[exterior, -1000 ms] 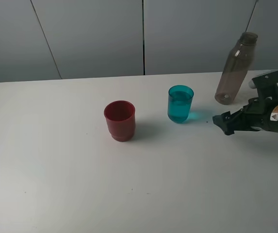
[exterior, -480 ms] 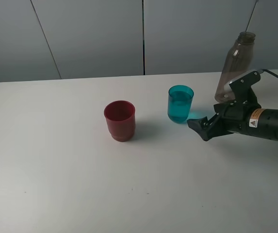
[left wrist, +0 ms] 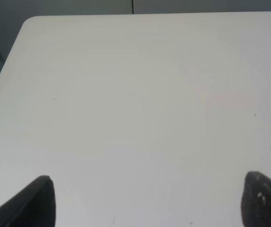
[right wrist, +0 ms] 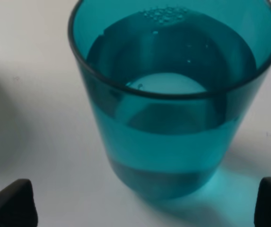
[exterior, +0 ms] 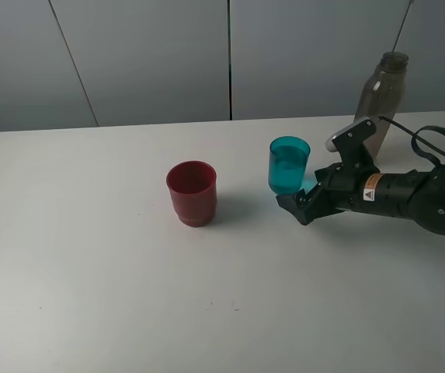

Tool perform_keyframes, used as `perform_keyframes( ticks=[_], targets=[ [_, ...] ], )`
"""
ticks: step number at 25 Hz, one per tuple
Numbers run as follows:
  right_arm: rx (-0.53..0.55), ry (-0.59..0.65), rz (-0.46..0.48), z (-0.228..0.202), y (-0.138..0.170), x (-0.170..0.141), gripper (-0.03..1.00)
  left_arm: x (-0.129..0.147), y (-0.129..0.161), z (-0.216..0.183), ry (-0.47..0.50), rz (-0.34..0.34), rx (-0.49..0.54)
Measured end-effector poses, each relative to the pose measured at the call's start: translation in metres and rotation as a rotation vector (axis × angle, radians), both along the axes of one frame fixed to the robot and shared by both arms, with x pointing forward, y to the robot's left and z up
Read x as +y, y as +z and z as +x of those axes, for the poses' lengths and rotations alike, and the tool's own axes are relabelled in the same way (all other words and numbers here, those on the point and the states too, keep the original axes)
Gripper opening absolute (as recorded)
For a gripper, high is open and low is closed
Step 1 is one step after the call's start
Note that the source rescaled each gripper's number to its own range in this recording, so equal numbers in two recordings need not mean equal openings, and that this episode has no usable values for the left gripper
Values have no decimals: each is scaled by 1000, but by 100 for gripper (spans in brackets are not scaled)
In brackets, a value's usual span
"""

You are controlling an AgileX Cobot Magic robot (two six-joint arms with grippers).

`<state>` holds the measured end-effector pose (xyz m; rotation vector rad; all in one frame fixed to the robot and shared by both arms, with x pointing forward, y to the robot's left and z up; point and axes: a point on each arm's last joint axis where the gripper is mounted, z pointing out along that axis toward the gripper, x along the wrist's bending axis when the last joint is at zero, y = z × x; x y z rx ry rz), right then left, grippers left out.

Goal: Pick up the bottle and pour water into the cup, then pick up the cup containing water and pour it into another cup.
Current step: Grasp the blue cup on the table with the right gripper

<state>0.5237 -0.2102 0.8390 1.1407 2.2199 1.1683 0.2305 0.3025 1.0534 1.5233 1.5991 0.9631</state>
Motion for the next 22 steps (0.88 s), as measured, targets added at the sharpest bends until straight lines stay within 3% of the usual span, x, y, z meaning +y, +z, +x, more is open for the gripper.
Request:
perform_keyframes(
  ticks=[22],
  targets=[
    [-71,-16,40,28,-3,6,100,0,0,0,0,0,0]
  ],
)
